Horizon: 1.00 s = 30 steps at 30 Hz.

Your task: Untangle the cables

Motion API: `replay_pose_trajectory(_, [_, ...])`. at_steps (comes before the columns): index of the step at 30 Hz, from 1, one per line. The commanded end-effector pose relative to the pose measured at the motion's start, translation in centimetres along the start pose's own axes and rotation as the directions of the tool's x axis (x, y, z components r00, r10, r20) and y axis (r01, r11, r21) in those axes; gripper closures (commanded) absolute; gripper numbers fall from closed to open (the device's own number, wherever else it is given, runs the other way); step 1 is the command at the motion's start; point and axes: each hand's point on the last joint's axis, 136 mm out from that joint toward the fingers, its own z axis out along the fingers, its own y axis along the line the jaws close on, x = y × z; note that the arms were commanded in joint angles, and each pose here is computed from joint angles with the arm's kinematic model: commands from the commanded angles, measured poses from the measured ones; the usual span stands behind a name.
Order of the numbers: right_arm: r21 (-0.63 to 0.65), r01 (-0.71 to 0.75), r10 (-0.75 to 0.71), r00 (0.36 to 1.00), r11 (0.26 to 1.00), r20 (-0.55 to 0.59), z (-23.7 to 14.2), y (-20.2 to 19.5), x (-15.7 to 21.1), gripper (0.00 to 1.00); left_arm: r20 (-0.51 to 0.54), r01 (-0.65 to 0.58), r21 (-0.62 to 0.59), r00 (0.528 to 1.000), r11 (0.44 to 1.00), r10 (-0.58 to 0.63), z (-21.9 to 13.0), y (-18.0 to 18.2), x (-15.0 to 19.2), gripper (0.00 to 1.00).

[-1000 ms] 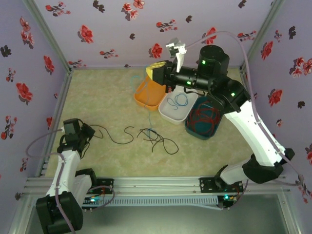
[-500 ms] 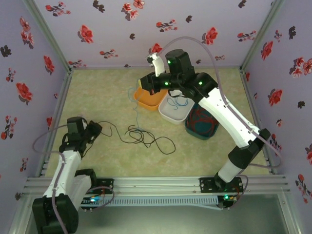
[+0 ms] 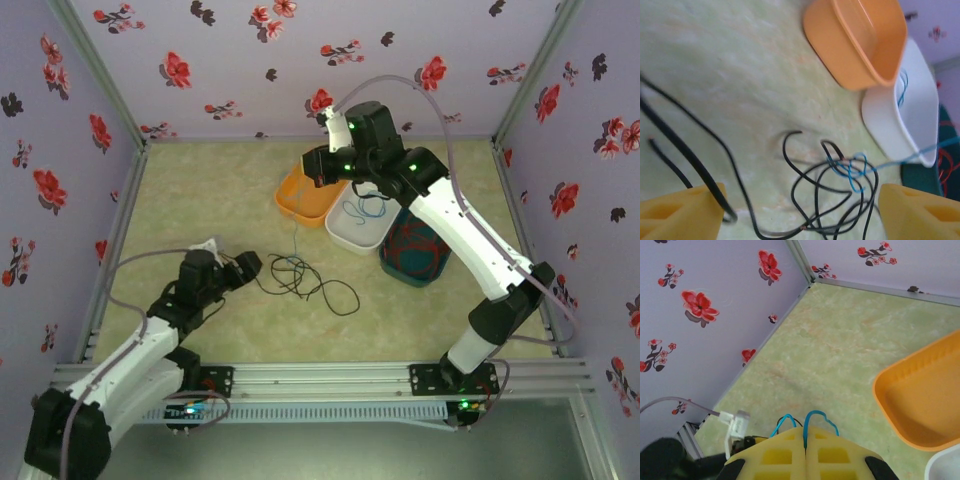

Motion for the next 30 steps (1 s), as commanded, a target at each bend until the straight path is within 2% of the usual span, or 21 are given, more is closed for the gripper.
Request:
replay_pose_trajectory(1, [-0.001, -0.029, 0.029, 0.998, 1.000, 0.064, -0.7, 0.1, -1.5, 1.00, 0.066, -0.117, 0.019, 0.991, 0.993, 0.116, 1.4, -2.0, -0.1, 0.14])
replay_pose_trajectory(5, [-0.007, -0.045, 0.046, 0.996, 0.999, 0.071, -0.7, 0.1, -1.8, 1.00, 0.016, -0.281, 0.022, 0.960, 0.959, 0.281, 3.5, -4.6, 1.7, 0.05])
replay_pose_trajectory(8, [-0.022, -0.056, 0.058, 0.995, 0.998, 0.075, -0.8, 0.3, -2.0, 1.00, -0.017, -0.362, -0.026, 0.932, 0.932, 0.362, 5.0, -5.0, 2.6, 0.02])
replay_pose_trajectory(16, [-0.087, -0.078, 0.085, 0.994, 0.993, 0.073, -0.8, 1.4, -2.3, 1.00, -0.076, -0.369, -0.088, 0.929, 0.925, 0.363, 8.5, -4.4, 4.0, 0.02])
replay_pose_trajectory(19, [-0.097, -0.076, 0.083, 0.993, 0.992, 0.078, -1.2, 1.8, -2.6, 1.00, -0.119, -0.378, -0.132, 0.924, 0.916, 0.364, 9.2, -3.4, 4.6, 0.07])
replay_pose_trajectory(22, [-0.106, -0.060, 0.069, 0.994, 0.993, 0.088, -1.7, 2.3, -3.1, 1.00, -0.180, -0.399, -0.203, 0.913, 0.894, 0.367, 9.6, -1.8, 5.2, 0.18])
replay_pose_trajectory(25, [-0.105, -0.030, 0.041, 0.994, 0.994, 0.103, -2.8, 2.9, -4.0, 1.00, -0.227, -0.405, -0.269, 0.908, 0.874, 0.351, 9.8, -0.1, 5.8, 0.34])
replay_pose_trajectory(30, [-0.091, 0.039, -0.024, 0.986, 0.995, 0.163, -6.2, 4.1, -5.8, 1.00, -0.251, -0.353, -0.392, 0.929, 0.850, 0.271, 9.4, 3.1, 6.0, 0.61])
